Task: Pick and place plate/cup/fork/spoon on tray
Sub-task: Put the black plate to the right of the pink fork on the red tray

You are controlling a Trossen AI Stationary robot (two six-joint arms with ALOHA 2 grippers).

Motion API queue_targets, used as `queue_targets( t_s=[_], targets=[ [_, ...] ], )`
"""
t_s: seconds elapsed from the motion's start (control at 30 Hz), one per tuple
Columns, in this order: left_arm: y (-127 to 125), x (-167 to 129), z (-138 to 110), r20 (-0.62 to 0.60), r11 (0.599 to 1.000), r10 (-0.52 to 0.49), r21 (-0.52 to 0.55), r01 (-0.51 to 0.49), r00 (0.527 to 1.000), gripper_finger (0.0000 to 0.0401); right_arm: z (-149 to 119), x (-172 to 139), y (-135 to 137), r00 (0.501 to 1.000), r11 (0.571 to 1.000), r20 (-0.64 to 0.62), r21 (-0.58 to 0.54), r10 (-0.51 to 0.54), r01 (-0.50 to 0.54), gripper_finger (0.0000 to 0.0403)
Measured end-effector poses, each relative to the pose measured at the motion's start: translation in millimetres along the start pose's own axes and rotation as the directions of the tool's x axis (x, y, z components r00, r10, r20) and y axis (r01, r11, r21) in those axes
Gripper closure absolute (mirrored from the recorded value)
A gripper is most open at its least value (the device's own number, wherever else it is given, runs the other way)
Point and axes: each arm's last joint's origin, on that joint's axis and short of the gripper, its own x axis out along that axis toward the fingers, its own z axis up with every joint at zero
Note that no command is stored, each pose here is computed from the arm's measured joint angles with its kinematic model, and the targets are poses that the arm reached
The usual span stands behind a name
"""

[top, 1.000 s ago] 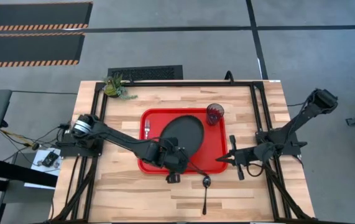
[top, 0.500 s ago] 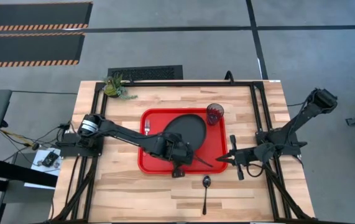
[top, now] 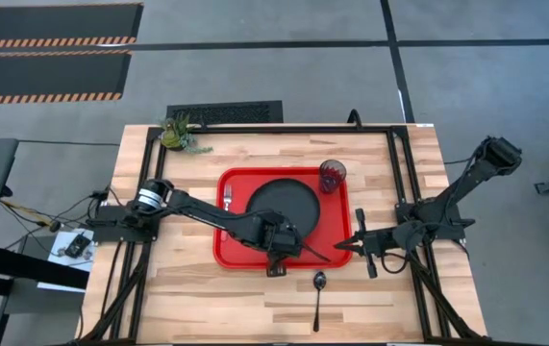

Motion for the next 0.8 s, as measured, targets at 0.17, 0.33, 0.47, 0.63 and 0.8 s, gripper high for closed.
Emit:
queue_targets(
  t_s=[0.17, 0.33, 0.47, 0.63, 0.8],
  targets=[
    [7.4, 3.1, 7.1, 0.044, 0.999, -0.023, -0.033, 0.024, 0.999, 0.0401, 0.0, 0.0, 0.0, 1.000, 1.000, 0.000, 0.000, 0.000, 0.000, 0.0392],
    [15.8, 4.9, 10.0, 0.047, 0.998, -0.037, -0.057, 0.040, 0.998, 0.0401, 0.2, 0.0, 0.0, 1.000, 1.000, 0.002, 0.001, 0.000, 0.000, 0.0392],
    [18.4, 5.4, 9.9, 0.031, 0.993, -0.077, -0.084, 0.079, 0.997, 0.0401, 0.1, 0.0, 0.0, 1.000, 1.000, 0.001, 0.000, 0.000, 0.000, 0.0392],
    [18.2, 8.7, 8.9, 0.039, 0.991, -0.093, -0.089, 0.096, 0.995, 0.0401, 0.3, 0.0, 0.0, 1.000, 1.000, 0.002, 0.000, 0.001, -0.001, 0.0392],
    [17.8, 8.7, 10.3, 0.052, 0.990, -0.104, -0.093, 0.109, 0.993, 0.0401, 0.3, 0.0, 0.0, 1.000, 1.000, 0.002, 0.000, 0.001, -0.001, 0.0392]
  ],
)
